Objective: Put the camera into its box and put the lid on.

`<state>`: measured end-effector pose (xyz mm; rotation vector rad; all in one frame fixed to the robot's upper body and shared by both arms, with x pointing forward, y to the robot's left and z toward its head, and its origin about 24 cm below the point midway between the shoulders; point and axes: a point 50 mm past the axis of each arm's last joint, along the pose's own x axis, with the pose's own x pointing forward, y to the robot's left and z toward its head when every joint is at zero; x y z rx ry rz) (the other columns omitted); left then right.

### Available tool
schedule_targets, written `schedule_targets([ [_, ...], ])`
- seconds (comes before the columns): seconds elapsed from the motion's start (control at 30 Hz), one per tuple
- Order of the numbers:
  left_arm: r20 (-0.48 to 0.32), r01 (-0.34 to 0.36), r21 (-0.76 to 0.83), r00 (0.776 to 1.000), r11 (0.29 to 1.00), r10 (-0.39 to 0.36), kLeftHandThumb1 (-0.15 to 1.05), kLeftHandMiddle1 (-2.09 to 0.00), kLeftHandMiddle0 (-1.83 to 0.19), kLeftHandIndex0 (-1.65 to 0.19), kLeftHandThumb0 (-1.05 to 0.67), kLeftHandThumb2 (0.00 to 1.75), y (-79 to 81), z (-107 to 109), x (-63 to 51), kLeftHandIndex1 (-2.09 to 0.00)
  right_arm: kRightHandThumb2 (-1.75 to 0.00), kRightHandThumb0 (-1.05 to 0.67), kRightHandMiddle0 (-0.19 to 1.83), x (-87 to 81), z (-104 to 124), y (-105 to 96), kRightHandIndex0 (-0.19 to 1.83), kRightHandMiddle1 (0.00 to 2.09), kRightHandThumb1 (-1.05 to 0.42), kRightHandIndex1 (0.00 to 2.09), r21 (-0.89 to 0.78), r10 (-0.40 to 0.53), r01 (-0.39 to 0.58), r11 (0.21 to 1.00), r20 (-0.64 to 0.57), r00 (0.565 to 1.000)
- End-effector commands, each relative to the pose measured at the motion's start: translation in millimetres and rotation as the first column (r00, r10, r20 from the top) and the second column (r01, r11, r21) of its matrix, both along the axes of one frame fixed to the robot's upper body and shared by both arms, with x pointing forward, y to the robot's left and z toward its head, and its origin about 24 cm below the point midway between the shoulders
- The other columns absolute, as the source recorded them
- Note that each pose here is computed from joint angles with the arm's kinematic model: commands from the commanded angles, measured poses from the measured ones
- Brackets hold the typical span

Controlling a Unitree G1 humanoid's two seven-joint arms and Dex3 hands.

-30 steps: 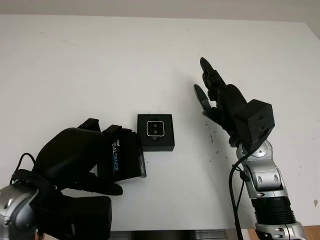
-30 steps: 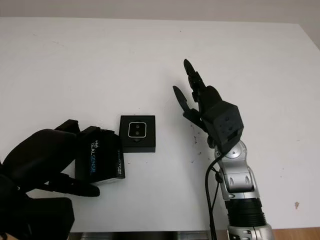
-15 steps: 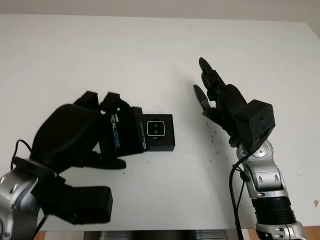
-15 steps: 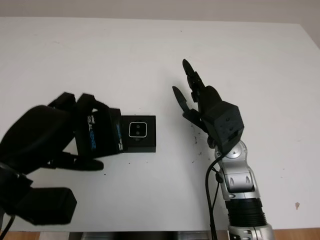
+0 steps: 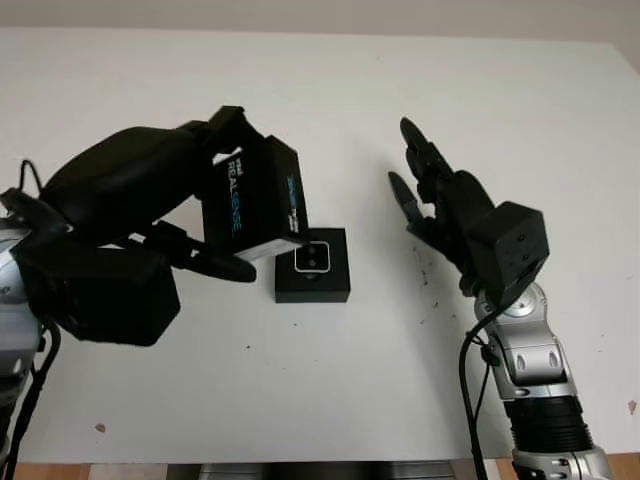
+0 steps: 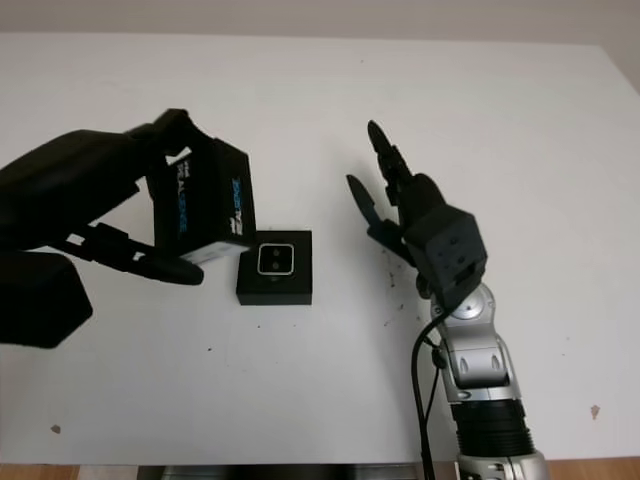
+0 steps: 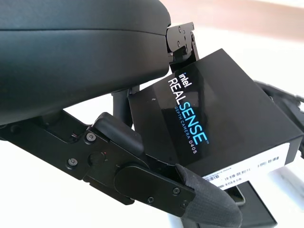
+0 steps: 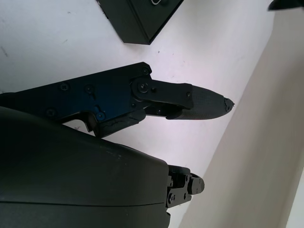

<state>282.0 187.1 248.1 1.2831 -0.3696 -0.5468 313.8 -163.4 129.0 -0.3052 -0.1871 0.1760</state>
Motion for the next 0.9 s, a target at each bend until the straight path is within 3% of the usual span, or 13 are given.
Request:
schedule_targets([
  [0.0, -0.013, 0.022, 0.015, 1.0, 1.0, -0.022, 1.05, -2.09, -0.46, -0.12, -0.38, 0.35, -4.2, 3.5, 5.1, -2.09, -0.5, -0.67, 0.03, -2.1, 1.9, -2.1, -0.01, 0.05, -1.05, 0.06, -0.002, -0.006, 0.006, 1.0, 0.007, 1.0],
  [0.3, -0.051, 0.082, 0.103, 0.996, 0.991, -0.077, 1.05, -2.09, -0.59, -0.23, -0.33, 0.28, -21.8, -8.6, 22.8, -2.09, -0.5, -0.67, 0.02, -3.6, 0.7, -2.9, -0.03, 0.05, -1.05, 0.05, 0.004, -0.008, 0.008, 1.0, -0.008, 1.0],
  [0.57, -0.028, 0.088, 0.208, 0.996, 0.974, -0.084, 1.05, -2.09, -0.73, -0.41, -0.32, 0.31, -37.1, -16.4, 27.0, -2.09, -0.5, -0.69, 0.02, -4.8, 1.4, -0.4, -0.03, 0.05, -1.05, 0.05, 0.011, -0.009, 0.009, 1.0, -0.006, 1.0],
  [0.87, 0.008, 0.105, 0.322, 0.993, 0.941, -0.114, 1.05, -2.09, -0.87, -0.36, -0.32, 0.28, -54.5, -23.5, 30.5, -2.09, -0.5, -0.68, 0.03, -6.1, 0.6, 0.5, -0.02, 0.06, -1.05, 0.06, 0.012, -0.013, 0.013, 1.0, -0.002, 1.0],
])
